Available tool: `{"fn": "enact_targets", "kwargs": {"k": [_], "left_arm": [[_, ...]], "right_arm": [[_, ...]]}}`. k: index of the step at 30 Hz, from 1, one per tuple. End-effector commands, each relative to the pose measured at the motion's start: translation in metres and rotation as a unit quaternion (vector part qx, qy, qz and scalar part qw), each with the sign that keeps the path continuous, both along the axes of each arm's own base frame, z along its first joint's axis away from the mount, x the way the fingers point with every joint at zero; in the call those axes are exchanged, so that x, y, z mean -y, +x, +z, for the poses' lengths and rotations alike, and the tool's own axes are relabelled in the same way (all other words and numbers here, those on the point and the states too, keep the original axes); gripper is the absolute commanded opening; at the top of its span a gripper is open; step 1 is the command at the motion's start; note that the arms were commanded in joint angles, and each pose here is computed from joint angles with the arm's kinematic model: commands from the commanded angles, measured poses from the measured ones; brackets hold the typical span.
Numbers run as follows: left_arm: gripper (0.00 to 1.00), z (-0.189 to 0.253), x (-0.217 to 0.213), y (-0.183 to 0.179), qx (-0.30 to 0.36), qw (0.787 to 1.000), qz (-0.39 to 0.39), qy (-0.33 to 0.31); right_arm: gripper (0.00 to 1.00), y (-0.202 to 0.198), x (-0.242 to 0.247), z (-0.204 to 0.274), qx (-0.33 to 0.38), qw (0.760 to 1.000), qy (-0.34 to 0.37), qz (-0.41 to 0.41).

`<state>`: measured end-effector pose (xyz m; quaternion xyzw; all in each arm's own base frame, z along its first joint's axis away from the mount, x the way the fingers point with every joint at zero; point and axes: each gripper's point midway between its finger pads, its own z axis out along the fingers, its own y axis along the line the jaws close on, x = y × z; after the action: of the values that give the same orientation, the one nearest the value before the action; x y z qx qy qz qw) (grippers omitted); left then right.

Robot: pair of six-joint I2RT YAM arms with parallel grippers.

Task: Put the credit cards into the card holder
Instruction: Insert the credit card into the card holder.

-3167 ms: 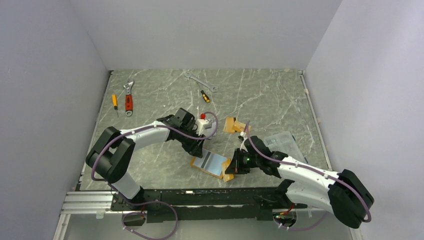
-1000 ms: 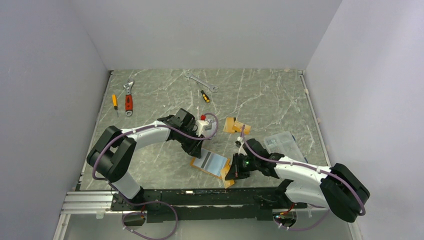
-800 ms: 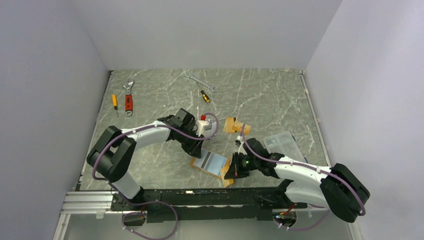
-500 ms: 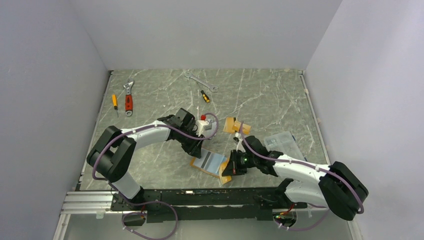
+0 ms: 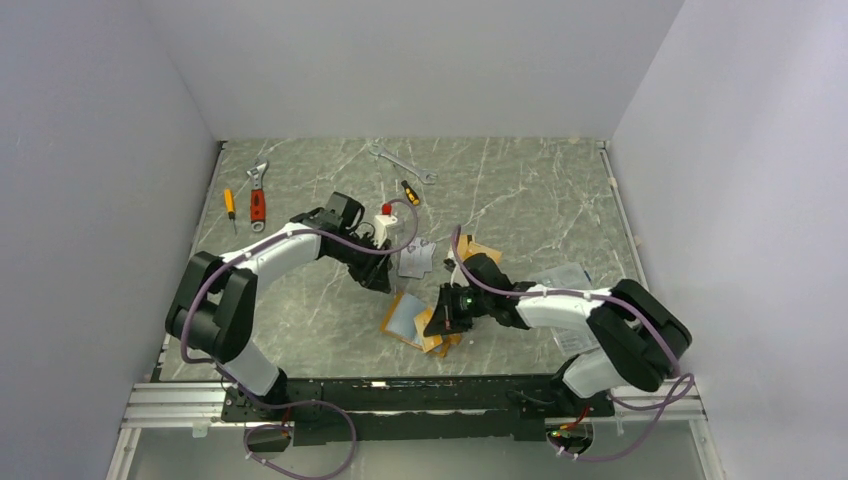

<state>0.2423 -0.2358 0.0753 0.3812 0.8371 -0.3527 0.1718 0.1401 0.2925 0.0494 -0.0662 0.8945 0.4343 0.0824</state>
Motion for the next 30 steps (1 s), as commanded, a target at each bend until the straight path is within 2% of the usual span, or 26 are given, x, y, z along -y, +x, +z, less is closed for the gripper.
{"fn": "enact_targets", "kwargs": {"k": [1, 5, 12, 20, 22, 30], "left_arm": [[0.43, 0.016, -0.007, -0.003, 0.059, 0.994, -0.091, -0.01], [0.4, -0.006, -0.021, 0.007, 0.098, 0.986, -0.126, 0.039], [0.37, -0.031, -0.028, 0.009, 0.138, 0.975, -0.156, 0.082], [0.36, -0.051, -0.017, -0.01, 0.219, 0.937, -0.247, 0.116], [0.35, -0.057, -0.016, -0.014, 0.225, 0.929, -0.262, 0.13], [0.28, -0.067, -0.014, -0.038, 0.204, 0.922, -0.297, 0.139]], "right_arm": [[0.0, 0.018, -0.017, 0.011, 0.026, 0.999, 0.02, 0.012], [0.0, 0.021, -0.018, 0.004, 0.013, 1.0, 0.002, 0.012], [0.0, 0.014, 0.005, 0.007, 0.003, 1.0, -0.006, -0.008], [0.0, -0.008, 0.019, -0.013, -0.044, 0.999, -0.008, -0.012], [0.0, -0.005, 0.018, -0.017, -0.047, 0.999, -0.015, -0.015], [0.0, 0.018, 0.017, -0.019, -0.038, 0.999, -0.027, -0.028]]}}
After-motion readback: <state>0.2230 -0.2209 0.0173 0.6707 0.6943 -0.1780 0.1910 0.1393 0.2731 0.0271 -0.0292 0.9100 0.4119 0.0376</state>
